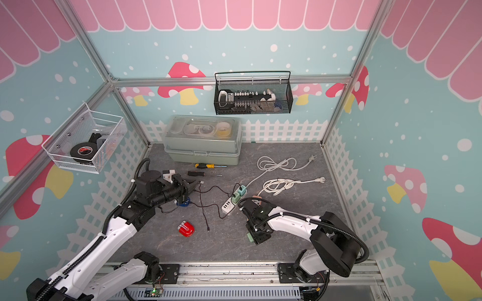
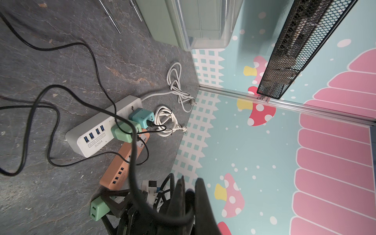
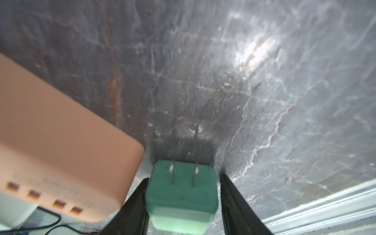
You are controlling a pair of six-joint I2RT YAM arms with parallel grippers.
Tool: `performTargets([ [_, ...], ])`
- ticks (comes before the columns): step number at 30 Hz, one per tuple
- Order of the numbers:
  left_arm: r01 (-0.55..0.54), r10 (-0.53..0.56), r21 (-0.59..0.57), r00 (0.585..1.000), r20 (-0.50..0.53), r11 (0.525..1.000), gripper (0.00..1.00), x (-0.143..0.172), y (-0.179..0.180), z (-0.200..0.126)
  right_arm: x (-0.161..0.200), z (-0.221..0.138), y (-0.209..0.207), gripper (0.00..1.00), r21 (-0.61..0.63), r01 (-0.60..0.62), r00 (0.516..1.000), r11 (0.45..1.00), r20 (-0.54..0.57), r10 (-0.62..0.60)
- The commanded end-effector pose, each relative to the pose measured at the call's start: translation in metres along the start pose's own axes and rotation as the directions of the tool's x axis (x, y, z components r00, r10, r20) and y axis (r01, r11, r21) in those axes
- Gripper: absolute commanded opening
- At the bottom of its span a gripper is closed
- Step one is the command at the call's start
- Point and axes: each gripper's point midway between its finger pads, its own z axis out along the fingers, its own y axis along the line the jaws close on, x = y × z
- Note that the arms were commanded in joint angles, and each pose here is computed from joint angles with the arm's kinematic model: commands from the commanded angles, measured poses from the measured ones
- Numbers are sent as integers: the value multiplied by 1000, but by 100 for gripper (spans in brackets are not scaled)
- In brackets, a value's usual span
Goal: Charge the electric shaver
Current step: Pick up the plug from the center of the board.
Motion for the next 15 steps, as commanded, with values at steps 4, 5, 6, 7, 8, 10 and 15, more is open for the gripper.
performTargets([
  [4,-2,1,6,1000,23,1000,0,-4,-5,-4,-5,12,-7,54,38,-352,936,935,37,350],
  [5,-2,2,7,1000,24,1000,0,-4,-5,-4,-5,14,-8,54,42,-348,937,936,38,347],
  [6,-1,1,4,1000,25,1000,0,-5,-4,-4,-6,14,-8,53,43,-345,938,937,40,344],
  [7,0,0,3,1000,27,1000,0,-5,-4,-5,-6,15,-9,50,47,-345,938,937,41,344],
  [8,1,-1,3,1000,28,1000,0,-5,-3,-5,-5,15,-9,46,47,-343,939,938,35,342],
  [10,7,-7,1,999,32,1000,0,-6,-3,-6,-4,14,-7,34,41,-331,943,943,31,330],
  [15,15,-15,-1,999,42,1000,0,-10,-5,-7,1,-10,10,7,-44,-275,962,961,-11,274],
])
